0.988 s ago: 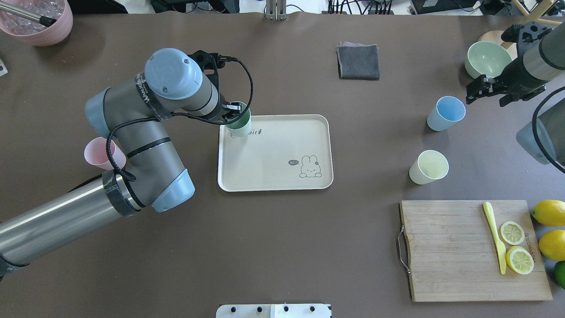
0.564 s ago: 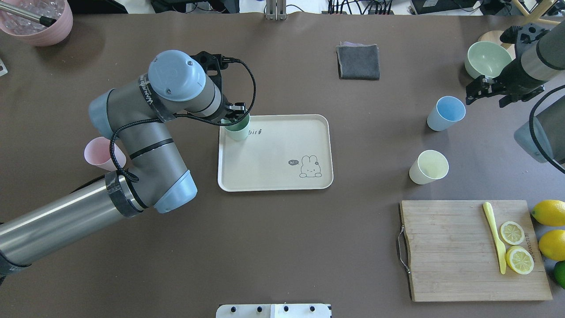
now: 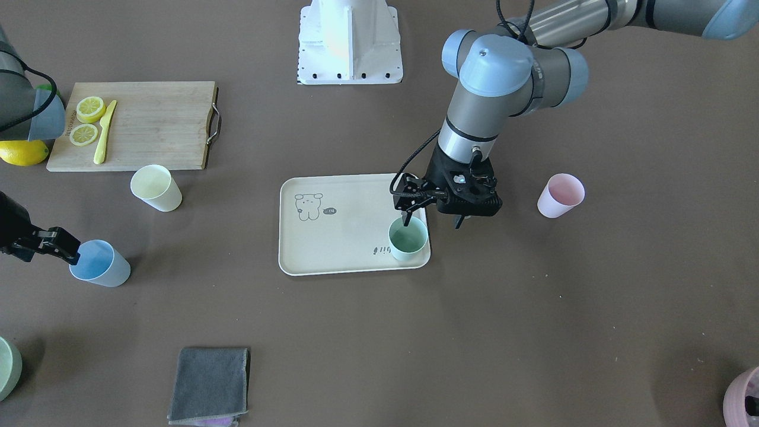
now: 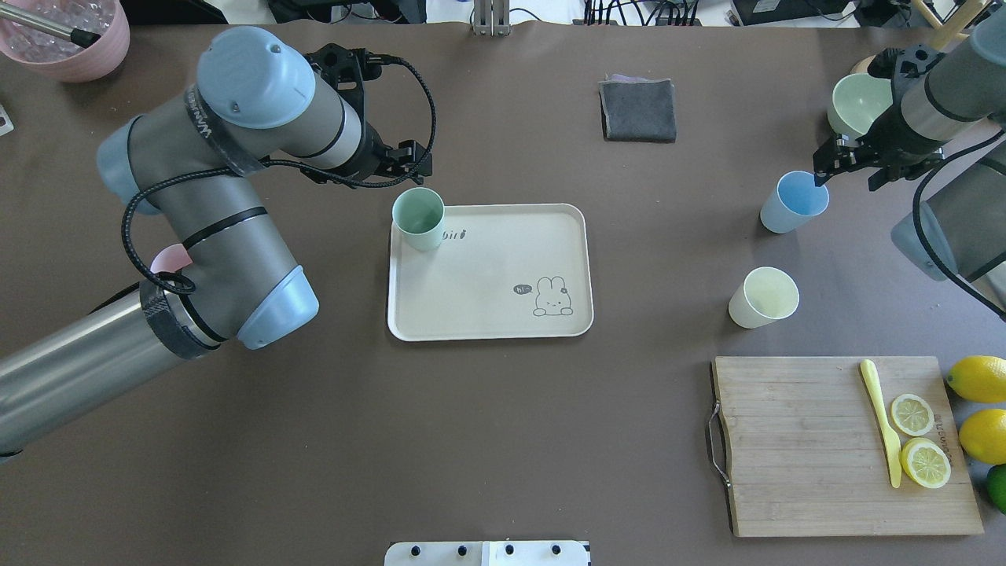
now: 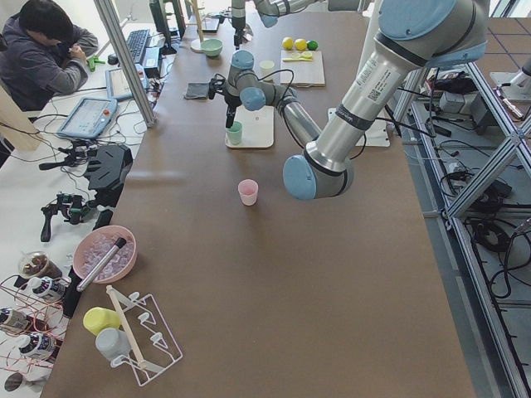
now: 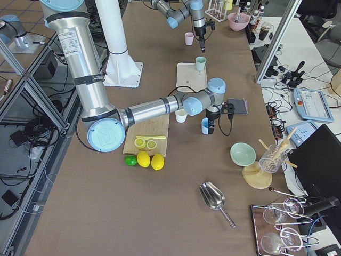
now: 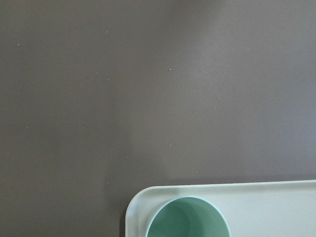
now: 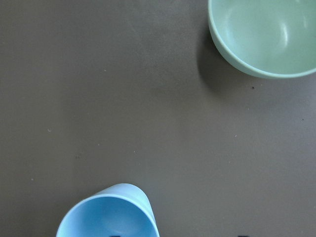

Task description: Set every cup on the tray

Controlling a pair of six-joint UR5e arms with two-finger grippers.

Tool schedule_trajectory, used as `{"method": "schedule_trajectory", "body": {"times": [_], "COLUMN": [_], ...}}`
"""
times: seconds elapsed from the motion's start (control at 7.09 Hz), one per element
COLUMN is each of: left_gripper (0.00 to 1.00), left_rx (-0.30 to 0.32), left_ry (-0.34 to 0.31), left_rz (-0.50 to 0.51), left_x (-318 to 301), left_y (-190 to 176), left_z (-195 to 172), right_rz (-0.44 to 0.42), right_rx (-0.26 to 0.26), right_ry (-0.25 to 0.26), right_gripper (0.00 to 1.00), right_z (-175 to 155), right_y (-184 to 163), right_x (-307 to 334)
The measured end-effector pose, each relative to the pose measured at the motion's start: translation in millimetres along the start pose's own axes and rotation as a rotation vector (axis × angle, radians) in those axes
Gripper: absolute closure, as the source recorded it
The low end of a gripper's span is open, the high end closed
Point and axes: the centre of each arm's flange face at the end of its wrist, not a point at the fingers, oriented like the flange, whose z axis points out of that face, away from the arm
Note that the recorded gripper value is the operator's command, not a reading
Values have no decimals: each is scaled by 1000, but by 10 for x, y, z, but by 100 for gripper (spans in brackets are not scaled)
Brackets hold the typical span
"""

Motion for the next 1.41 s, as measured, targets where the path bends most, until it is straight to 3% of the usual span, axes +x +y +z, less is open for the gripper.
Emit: {"method": "schedule_trajectory", "body": {"times": [0.14, 0.85, 1.13, 1.41], "left_gripper": [2, 2, 1, 1], "left_rx": [4, 17, -9, -32], "left_ry": [4, 0, 3, -18], "left_rz": [5, 13, 41, 97], "left_x": [-52, -223, -565, -1167], "left_y": [-15, -145, -240, -73], "left_z": [-60, -170, -319, -467], "right_rz": [-6, 30, 88, 174], "right_rx": [-6, -3, 30, 53], "right_ry": [3, -22, -77, -143], "right_gripper": [100, 100, 100, 100], "right_z": [65, 128, -165, -499], "right_y": [35, 122, 24, -67], "right_x": [-18, -248, -657, -1272]}}
